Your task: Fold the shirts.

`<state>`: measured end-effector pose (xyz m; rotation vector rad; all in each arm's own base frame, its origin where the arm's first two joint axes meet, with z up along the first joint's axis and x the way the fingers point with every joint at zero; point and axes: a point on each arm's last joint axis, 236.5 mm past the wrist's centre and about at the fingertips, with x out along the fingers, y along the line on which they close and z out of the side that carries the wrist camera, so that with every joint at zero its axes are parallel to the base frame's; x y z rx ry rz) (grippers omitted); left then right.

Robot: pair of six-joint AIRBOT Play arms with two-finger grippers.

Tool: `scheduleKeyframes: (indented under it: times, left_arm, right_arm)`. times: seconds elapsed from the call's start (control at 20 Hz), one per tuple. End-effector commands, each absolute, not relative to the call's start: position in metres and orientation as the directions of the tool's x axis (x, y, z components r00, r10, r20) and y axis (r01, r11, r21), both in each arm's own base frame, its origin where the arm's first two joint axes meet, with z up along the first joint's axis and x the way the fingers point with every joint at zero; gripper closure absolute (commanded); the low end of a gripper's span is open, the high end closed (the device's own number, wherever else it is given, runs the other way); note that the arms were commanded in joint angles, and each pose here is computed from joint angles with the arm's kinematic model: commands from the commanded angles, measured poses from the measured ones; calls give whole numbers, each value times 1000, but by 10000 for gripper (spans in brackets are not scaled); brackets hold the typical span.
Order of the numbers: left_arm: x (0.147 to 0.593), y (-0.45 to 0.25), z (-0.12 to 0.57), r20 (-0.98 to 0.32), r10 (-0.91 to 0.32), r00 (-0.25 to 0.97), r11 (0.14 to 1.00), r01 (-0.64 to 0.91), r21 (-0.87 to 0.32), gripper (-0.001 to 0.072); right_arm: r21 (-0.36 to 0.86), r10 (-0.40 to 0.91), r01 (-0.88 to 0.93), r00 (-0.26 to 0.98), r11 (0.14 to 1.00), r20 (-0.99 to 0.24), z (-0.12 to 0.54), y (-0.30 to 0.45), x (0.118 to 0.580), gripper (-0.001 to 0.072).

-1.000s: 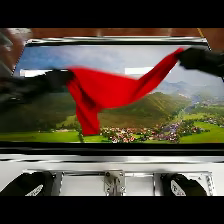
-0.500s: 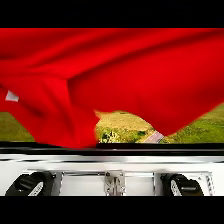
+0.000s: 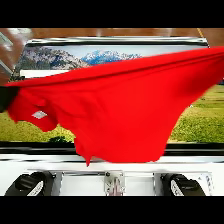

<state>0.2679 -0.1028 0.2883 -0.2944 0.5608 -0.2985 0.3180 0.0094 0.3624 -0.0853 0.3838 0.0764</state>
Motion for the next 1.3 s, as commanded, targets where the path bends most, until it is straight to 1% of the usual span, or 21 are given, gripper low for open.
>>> scheduleKeyframes:
  times: [0.0,0.1,0.2,0.3,0.4,0.45,0.55,0.65,0.7,0.75,0.8,0.85,0.9,0.95,1.0,1.1,1.15,1.2,1.25]
  left_arm:
    - [313,-110,223,-570,-324,755,926,129,-356,666]
    - [351,-117,199,-576,-315,754,926,109,-363,665]
    - [387,-126,177,-575,-316,755,919,94,-382,666]
    - [424,-131,155,-558,-303,773,918,80,-388,665]
    - [455,-137,131,-541,-295,788,914,68,-399,665]
    - [466,-141,116,-546,-297,783,909,57,-412,665]
    - [473,-152,80,-596,-312,740,898,25,-439,665]
    - [474,-164,49,-641,-334,691,882,-10,-471,664]
    - [473,-171,40,-651,-352,673,865,-31,-500,664]
    - [471,-178,36,-652,-379,657,837,-57,-544,662]
    - [470,-182,38,-646,-395,653,817,-71,-572,590]
    - [470,-181,42,-641,-397,657,815,-70,-576,308]
    - [468,-174,44,-652,-393,649,820,-73,-568,89]
    - [463,-161,46,-682,-388,620,834,-78,-546,69]
    - [453,-143,44,-728,-383,569,852,-85,-516,70]
    - [415,-92,31,-849,-352,394,893,-129,-430,90]
    - [390,-68,21,-895,-334,294,904,-167,-393,194]
    - [364,-48,11,-926,-327,190,914,-187,-361,244]
    - [345,-37,3,-933,-338,120,911,-206,-356,243]
  right_arm:
    - [-72,8,-67,783,995,-623,269,-7,385,655]
    - [-70,-23,-32,738,997,-675,223,-17,435,655]
    - [30,-7,39,722,999,-691,185,-15,474,655]
    - [126,40,63,728,990,-684,159,-5,505,655]
    - [158,57,68,738,985,-672,136,-2,530,655]
    - [178,64,82,727,981,-684,123,-1,536,655]
    - [221,83,120,677,968,-732,92,3,539,654]
    - [273,137,135,610,953,-780,62,15,535,654]
    - [304,171,143,575,942,-800,50,23,532,653]
    - [340,206,150,553,928,-807,42,31,530,636]
    - [372,234,153,551,915,-801,41,38,531,456]
    - [389,246,148,562,910,-790,45,41,533,161]
    - [397,259,132,567,909,-782,51,43,531,73]
    - [382,254,112,573,918,-779,59,39,528,74]
    - [360,249,88,571,929,-782,69,32,521,74]
    - [260,185,71,526,963,-830,75,0,496,74]
    - [203,134,96,476,975,-869,70,-23,480,75]
    - [160,93,133,407,978,-909,61,-46,461,75]
    - [152,92,153,343,976,-935,50,-61,444,78]
